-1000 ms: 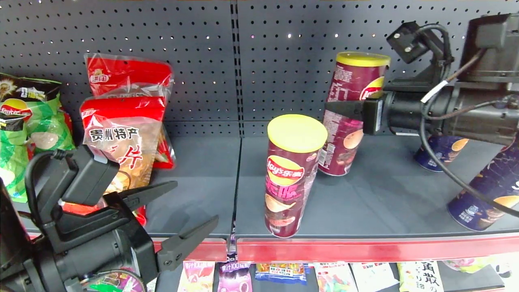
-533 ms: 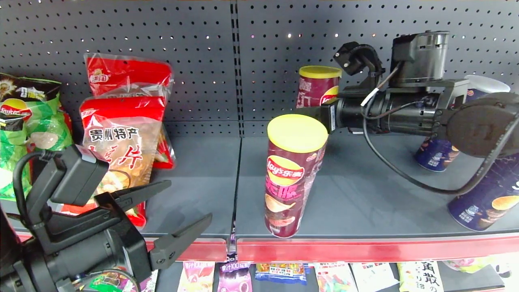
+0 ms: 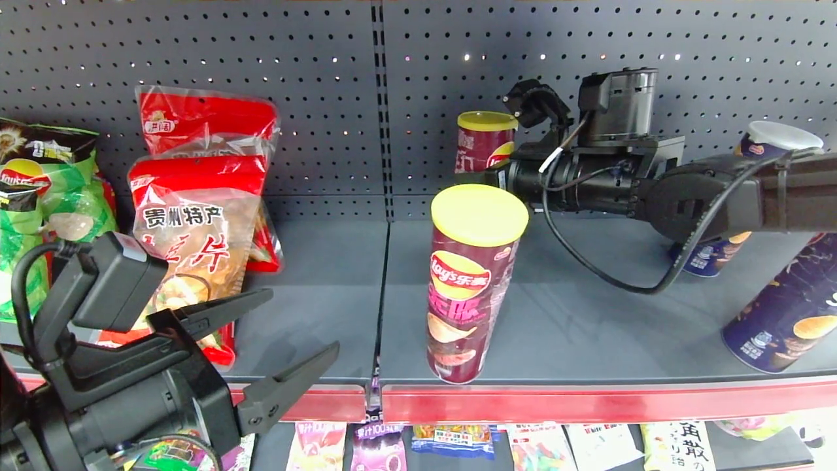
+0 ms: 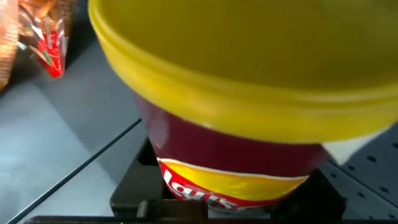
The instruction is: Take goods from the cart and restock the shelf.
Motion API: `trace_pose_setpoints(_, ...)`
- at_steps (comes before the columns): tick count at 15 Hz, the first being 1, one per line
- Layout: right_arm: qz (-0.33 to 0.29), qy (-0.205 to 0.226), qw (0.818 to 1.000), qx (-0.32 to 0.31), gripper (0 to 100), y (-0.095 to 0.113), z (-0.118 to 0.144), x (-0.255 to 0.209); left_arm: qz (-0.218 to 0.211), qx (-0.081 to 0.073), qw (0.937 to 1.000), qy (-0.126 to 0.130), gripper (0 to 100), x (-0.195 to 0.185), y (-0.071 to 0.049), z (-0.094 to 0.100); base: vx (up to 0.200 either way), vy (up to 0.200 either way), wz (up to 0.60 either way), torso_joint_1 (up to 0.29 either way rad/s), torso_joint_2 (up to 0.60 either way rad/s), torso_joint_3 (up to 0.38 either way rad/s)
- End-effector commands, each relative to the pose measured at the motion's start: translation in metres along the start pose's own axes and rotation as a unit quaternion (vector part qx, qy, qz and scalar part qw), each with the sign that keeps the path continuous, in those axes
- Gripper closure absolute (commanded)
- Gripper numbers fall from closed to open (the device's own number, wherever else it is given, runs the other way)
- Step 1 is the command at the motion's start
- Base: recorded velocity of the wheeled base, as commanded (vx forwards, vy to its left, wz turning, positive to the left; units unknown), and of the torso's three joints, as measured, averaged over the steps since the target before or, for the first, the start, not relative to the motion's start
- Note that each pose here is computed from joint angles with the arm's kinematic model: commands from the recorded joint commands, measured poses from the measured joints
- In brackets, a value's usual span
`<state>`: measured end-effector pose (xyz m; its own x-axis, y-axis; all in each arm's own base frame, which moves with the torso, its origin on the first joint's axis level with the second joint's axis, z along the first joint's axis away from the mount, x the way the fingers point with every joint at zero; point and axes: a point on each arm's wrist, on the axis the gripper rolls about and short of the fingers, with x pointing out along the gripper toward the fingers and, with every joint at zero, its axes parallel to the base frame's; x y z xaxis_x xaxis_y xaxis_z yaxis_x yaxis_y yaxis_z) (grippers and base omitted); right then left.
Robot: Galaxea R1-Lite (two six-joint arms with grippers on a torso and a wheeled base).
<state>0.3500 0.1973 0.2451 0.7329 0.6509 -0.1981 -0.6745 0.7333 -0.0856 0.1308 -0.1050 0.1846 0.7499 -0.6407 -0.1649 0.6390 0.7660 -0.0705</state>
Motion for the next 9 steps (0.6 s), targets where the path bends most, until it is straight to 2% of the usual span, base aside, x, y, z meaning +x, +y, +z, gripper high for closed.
trace_pose_setpoints(1, 0.001, 0.004, 1.0, 0.001, 100, 0.0, -0.003, 0.004, 0.0, 0.0, 1.0, 0.001, 0, 0.001, 0.0, 0.0, 0.0, 0.0, 0.0, 0.0, 0.0, 0.0)
trace_pose_setpoints(4, 0.002, 0.009, 1.0, 0.002, 100, 0.0, -0.006, 0.004, -0.001, -0.001, 1.0, 0.003, 0, 0.001, 0.0, -0.001, 0.0, 0.0, 0.0, 0.0, 0.0, 0.0)
trace_pose_setpoints(5, 0.001, 0.009, 1.0, 0.001, 0, 0.0, -0.006, 0.004, -0.002, -0.001, 1.0, 0.004, 0, 0.001, 0.0, -0.001, 0.0, 0.0, 0.0, 0.0, 0.0, 0.0)
trace_pose_setpoints(9, 0.001, 0.015, 1.0, 0.004, 0, 0.004, -0.007, -0.009, -0.002, -0.001, 1.0, 0.005, 0, 0.001, 0.0, -0.001, 0.0, 0.0, 0.0, 0.0, 0.0, 0.0)
